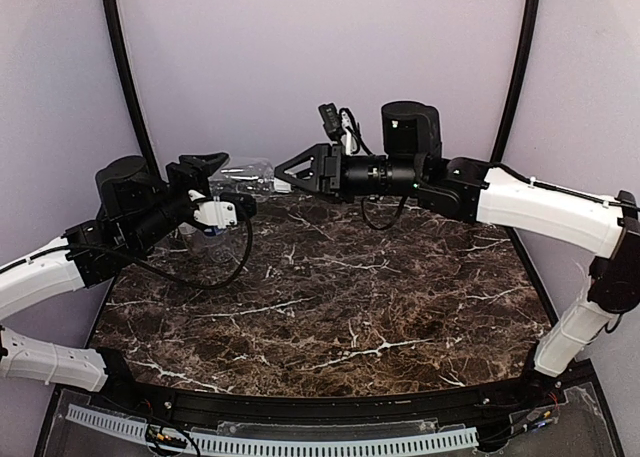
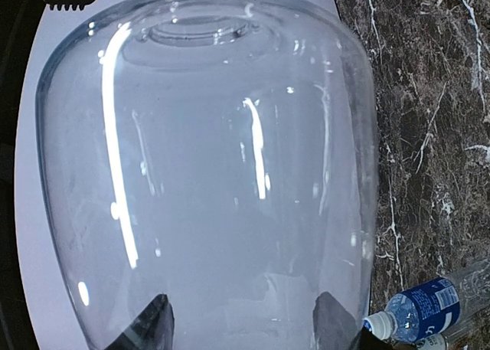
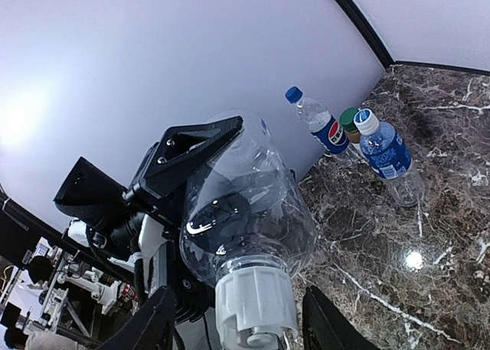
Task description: Unscrew the bottle caps
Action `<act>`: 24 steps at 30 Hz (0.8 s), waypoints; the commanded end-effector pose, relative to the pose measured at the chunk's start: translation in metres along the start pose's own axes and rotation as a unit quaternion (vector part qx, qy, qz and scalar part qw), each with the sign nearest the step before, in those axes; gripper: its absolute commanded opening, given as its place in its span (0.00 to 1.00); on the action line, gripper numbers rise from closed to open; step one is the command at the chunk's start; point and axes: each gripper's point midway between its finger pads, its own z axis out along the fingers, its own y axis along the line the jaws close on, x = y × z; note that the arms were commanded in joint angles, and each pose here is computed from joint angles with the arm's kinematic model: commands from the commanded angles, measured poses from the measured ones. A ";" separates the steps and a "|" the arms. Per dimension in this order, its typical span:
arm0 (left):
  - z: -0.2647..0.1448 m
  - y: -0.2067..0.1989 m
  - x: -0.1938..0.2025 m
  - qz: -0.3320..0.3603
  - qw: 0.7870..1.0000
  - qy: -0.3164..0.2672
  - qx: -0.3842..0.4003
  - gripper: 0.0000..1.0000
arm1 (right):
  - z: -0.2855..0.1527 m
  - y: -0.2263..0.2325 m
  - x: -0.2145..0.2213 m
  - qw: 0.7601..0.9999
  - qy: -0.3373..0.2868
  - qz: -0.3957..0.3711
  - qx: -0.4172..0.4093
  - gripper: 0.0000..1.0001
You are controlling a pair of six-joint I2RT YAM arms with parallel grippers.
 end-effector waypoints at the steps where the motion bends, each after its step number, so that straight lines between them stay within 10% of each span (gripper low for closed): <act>1: -0.001 0.007 -0.001 0.006 1.000 0.002 -0.016 0.59 | 0.005 0.004 -0.002 1.000 0.001 0.002 -0.019 0.55; 14: 0.001 0.003 0.000 0.007 1.000 0.004 -0.011 0.59 | 0.010 0.000 0.006 1.000 0.017 0.005 -0.023 0.24; 18: 0.000 0.002 -0.001 0.003 1.000 0.003 -0.008 0.59 | 0.012 -0.001 0.010 0.999 0.028 0.001 -0.027 0.00; 24: -0.010 -0.010 -0.011 -0.093 0.993 -0.026 0.072 0.58 | 0.019 0.023 0.032 0.987 0.058 -0.143 -0.055 0.00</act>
